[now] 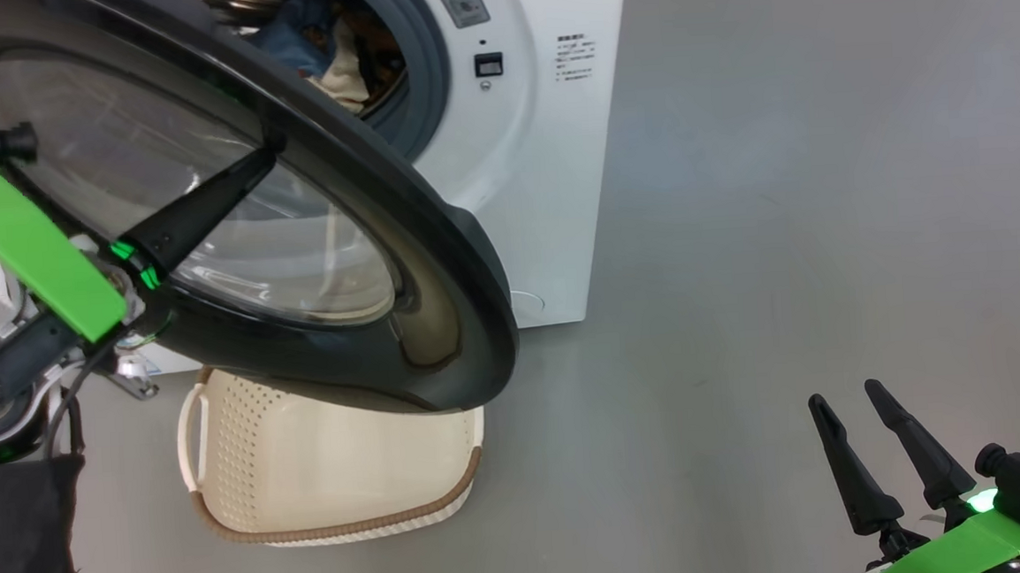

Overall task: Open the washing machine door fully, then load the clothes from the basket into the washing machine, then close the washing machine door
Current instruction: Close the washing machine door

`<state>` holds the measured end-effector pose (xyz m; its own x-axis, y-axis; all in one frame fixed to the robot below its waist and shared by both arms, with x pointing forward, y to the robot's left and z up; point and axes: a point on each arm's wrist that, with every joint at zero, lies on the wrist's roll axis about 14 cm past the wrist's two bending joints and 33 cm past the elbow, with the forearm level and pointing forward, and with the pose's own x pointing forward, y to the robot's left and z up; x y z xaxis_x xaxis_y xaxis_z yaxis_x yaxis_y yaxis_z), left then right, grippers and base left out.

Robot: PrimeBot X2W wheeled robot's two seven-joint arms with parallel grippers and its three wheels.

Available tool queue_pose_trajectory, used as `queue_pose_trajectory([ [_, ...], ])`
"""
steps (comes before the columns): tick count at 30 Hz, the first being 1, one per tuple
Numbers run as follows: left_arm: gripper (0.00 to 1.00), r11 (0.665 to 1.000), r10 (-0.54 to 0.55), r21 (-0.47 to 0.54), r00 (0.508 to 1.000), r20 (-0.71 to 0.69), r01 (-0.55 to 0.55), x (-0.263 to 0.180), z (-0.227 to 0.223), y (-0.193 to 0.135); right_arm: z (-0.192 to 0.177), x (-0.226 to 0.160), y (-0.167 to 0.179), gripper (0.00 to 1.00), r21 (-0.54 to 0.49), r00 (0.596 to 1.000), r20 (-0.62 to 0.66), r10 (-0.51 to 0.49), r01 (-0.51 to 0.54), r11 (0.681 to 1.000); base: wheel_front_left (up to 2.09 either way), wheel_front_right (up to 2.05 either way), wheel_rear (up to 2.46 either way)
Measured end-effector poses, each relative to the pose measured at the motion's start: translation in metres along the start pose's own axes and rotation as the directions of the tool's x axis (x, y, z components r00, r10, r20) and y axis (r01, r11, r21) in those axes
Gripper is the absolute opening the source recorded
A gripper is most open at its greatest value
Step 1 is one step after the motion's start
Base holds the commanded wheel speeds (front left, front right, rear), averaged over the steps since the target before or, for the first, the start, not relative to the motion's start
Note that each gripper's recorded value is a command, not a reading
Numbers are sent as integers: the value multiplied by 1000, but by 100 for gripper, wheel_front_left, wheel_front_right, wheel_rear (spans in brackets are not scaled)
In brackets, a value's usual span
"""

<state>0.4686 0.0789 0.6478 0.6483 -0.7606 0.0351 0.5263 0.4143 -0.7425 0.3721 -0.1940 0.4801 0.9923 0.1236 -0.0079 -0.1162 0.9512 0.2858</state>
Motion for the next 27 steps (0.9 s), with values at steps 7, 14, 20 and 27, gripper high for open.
queue_pose_trajectory([
  [7, 0, 999, 33, 3, 999, 40, -33, -7, 4, 6, 5, -2, 2, 100, 5, 1000, 17, 0, 0, 1000, 0, 0, 0],
  [14, 26, 990, 137, -38, 989, 60, -135, -36, -22, 33, 9, 1, 11, 100, 1, 999, 31, 30, -30, 1000, 0, 0, 0],
  [20, 100, 964, 256, -95, 961, 105, -247, -71, -44, 64, 5, -3, 13, 100, -9, 999, 14, 45, -45, 999, 0, 0, 0],
  [27, 100, 910, 409, -116, 907, 103, -397, -108, -88, 98, 3, -5, 10, 100, -26, 999, -3, 48, -48, 998, 0, 0, 0],
])
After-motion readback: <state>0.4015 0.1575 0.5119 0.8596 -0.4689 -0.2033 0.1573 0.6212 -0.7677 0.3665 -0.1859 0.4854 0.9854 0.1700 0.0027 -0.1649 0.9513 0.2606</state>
